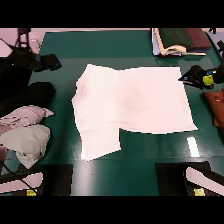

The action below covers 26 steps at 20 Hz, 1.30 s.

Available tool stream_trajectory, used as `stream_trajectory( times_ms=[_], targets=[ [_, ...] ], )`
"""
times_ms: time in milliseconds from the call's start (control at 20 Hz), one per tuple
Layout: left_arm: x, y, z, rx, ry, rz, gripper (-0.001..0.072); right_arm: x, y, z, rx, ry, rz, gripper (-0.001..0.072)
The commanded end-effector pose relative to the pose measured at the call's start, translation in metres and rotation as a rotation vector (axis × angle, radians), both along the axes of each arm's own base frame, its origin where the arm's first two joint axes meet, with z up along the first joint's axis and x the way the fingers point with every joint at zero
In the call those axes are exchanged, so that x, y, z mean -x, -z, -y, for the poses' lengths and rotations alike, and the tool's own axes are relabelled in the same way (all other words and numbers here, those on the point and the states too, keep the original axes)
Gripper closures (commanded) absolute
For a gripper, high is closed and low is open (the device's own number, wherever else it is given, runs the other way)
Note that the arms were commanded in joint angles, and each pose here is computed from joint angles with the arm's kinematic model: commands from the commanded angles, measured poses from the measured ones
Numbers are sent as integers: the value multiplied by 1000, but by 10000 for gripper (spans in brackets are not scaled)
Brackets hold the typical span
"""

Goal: Fold the shirts.

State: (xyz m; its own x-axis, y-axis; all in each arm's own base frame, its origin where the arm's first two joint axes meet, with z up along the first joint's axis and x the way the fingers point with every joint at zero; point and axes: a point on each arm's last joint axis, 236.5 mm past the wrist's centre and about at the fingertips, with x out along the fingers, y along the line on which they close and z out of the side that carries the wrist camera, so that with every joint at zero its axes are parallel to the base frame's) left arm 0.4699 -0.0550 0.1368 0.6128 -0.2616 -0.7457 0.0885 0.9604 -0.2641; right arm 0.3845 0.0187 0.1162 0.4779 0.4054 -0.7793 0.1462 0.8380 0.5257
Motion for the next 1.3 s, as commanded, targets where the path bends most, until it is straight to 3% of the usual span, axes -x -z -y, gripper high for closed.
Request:
stream_trajectory(
  times_ms=[0,300,500,950,1150,1200,1250],
  targets=[
    [43,45,-32,17,-55,-207,114,13,-5,-5,17,-42,16,329],
    [159,158,19,68,23,-455,114,53,6,-15,21,-20,41,329],
    [205,199,64,100,105,-538,114,59,4,-20,10,-26,43,329],
    [187,195,104,341,34,-451,116,58,1,-24,-13,-27,52,328],
    [191,196,106,337,62,-459,116,58,1,-24,-12,-27,49,329],
    [190,196,107,335,67,-456,214,59,1,-24,-11,-27,48,329],
    [190,196,106,328,78,-449,482,59,2,-23,-8,-29,44,329]
  ],
)
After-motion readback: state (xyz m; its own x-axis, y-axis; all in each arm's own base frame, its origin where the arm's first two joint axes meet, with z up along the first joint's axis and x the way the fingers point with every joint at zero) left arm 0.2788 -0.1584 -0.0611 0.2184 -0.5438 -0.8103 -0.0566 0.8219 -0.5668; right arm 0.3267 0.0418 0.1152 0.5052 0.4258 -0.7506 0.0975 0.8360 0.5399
